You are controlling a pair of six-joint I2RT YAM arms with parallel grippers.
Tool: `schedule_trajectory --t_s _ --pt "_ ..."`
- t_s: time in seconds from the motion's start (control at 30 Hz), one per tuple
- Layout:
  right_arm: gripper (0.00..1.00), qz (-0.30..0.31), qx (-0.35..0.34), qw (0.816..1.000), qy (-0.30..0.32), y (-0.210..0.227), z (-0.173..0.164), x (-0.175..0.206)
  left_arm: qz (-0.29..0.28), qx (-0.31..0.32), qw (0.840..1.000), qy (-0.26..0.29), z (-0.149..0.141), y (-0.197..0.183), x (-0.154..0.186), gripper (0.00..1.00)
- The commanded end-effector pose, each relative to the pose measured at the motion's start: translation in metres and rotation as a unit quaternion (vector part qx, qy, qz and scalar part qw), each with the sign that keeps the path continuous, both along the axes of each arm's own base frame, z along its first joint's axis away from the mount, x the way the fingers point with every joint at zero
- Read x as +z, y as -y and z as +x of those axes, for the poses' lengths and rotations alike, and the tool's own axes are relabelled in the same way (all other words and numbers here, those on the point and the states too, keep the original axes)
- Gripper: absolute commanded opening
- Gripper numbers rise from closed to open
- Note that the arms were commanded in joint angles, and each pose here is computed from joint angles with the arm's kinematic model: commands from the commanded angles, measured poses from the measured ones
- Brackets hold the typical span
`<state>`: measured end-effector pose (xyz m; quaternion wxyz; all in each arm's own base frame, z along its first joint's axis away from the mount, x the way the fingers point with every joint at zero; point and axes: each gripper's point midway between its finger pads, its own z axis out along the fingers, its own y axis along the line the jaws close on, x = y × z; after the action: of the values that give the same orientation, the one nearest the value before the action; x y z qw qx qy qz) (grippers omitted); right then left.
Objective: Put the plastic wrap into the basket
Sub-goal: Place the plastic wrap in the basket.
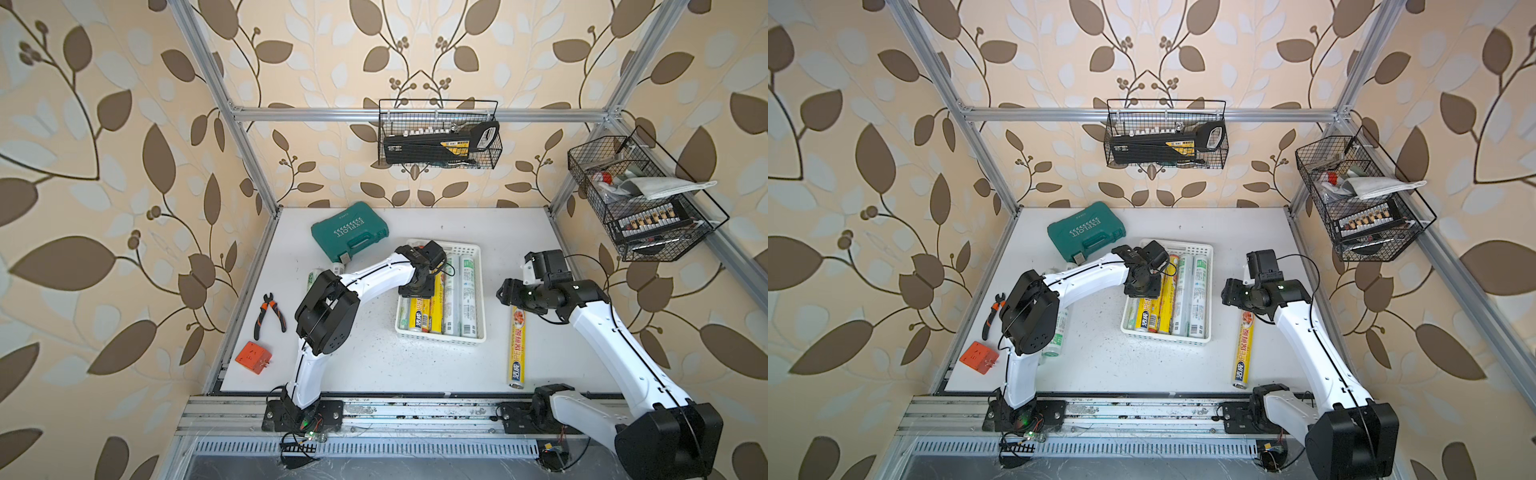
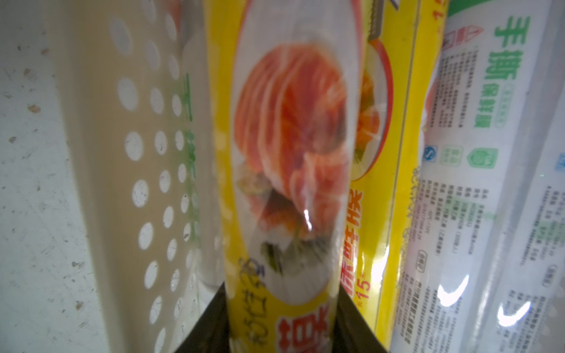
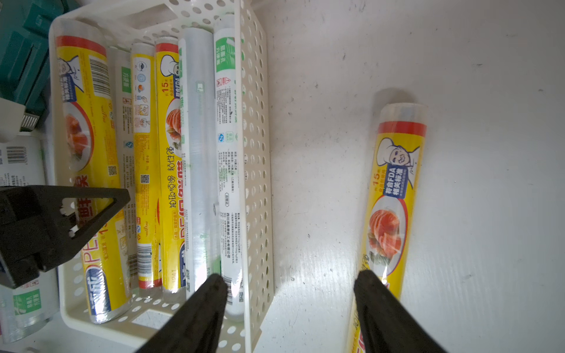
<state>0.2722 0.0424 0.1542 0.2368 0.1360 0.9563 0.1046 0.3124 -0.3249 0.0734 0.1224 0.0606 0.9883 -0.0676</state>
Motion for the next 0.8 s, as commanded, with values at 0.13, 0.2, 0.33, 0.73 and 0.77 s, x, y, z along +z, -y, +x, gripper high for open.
schedule_trajectory --t_s 0.13,0.2,0.33,0.73,0.77 --pt "0.70 -0.001 -0.005 1.000 -0.018 0.002 -0.005 -0.003 -0.006 -0.001 1.000 0.007 -0.006 0.000 0.022 0.55" --pt "0.70 -0.002 -0.011 1.000 -0.026 0.004 -0.006 -0.006 -0.007 -0.003 1.000 0.010 -0.005 0.000 0.026 0.54" --pt "0.71 -0.011 -0.027 0.999 -0.042 0.010 -0.011 -0.010 -0.009 -0.003 1.000 0.020 -0.005 -0.003 0.035 0.54" --pt "0.82 -0.009 -0.074 0.995 -0.060 0.022 -0.035 -0.020 -0.044 0.002 0.997 0.055 -0.015 -0.016 0.074 0.64" --pt "0.83 -0.006 -0.078 0.995 -0.057 0.022 -0.036 -0.021 -0.044 0.004 0.997 0.060 -0.016 -0.019 0.077 0.65"
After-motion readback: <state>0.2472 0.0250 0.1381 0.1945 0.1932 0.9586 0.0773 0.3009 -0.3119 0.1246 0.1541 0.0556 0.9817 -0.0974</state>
